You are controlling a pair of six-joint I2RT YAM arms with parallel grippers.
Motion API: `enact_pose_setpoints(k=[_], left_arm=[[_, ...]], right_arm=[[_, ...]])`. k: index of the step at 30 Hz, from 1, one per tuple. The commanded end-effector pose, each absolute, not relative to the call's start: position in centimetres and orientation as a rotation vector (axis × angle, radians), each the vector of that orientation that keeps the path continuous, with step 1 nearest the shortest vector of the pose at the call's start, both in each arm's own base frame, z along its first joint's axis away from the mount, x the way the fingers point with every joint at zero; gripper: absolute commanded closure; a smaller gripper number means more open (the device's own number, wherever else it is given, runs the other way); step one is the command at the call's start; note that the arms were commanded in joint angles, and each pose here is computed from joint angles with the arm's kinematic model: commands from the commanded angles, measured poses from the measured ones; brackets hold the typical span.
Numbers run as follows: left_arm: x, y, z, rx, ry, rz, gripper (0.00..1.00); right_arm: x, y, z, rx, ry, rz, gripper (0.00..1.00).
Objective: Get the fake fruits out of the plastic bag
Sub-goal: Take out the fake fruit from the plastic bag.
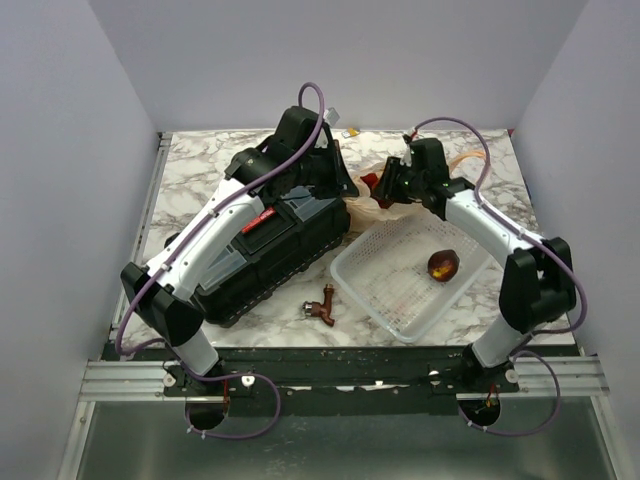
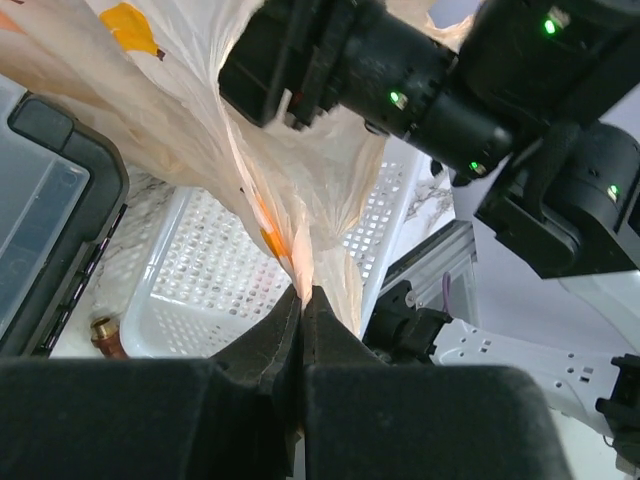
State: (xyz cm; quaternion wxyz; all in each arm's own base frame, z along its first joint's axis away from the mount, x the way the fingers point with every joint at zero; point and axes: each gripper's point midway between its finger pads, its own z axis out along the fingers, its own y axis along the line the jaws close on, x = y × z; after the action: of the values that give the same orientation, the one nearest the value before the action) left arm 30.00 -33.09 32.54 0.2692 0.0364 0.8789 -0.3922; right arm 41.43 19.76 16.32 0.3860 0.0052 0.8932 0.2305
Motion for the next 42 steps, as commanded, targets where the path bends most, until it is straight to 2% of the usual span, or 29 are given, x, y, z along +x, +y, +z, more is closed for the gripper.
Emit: enact_pose_setpoints(k=[1, 4, 10, 15, 18, 23, 25, 28, 34, 37, 40, 42], left_arm=[[30.3, -33.4, 33.3, 0.103, 2.367, -1.084, 1.00], [31.0, -33.5, 33.6, 0.091, 2.377, -1.081, 1.00], [31.6, -33.5, 33.8, 0.095, 2.391, -1.064, 1.00], [31.5, -33.2, 32.0, 0.079, 2.445, -1.058, 1.00], [31.2, -33.2, 30.8, 0.069, 2.485, -1.051, 1.00], [30.8, -32.9, 29.2, 0.063, 2.537, -1.032, 1.00], [30.7, -32.8, 28.9, 0.060, 2.547, -1.026, 1.00], [30.7, -32.7, 28.6, 0.047, 2.554, -1.016, 1.00], [30.6, -31.9, 28.3, 0.034, 2.557, -0.971, 1.00], [30.4, -31.2, 27.7, 0.016, 2.567, -0.933, 1.00], [30.2, -30.4, 27.0, -0.009, 2.578, -0.893, 1.00], [30.1, -29.7, 26.5, -0.033, 2.584, -0.857, 1.00]], right_arm=[[44.7, 20.4, 15.8, -0.034, 2.258, 0.542, 0.55], [45.6, 20.5, 14.4, -0.032, 2.275, 0.516, 0.50], [47.1, 20.2, 12.5, -0.051, 2.305, 0.443, 0.28], [48.1, 20.6, 10.1, -0.045, 2.324, 0.433, 0.16], [48.7, 20.8, 8.2, -0.045, 2.354, 0.420, 0.13], [49.2, 20.5, 5.7, -0.027, 2.403, 0.364, 0.13], [49.6, 20.6, 5.4, -0.022, 2.406, 0.363, 0.16], [50.1, 21.0, 5.8, -0.020, 2.399, 0.374, 0.36], [50.3, 20.9, 8.8, 0.021, 2.379, 0.384, 0.69], [49.7, 20.9, 11.6, 0.031, 2.338, 0.415, 0.79], [49.1, 20.5, 14.2, 0.040, 2.294, 0.415, 0.95], [48.7, 20.2, 15.7, 0.043, 2.271, 0.415, 0.98]])
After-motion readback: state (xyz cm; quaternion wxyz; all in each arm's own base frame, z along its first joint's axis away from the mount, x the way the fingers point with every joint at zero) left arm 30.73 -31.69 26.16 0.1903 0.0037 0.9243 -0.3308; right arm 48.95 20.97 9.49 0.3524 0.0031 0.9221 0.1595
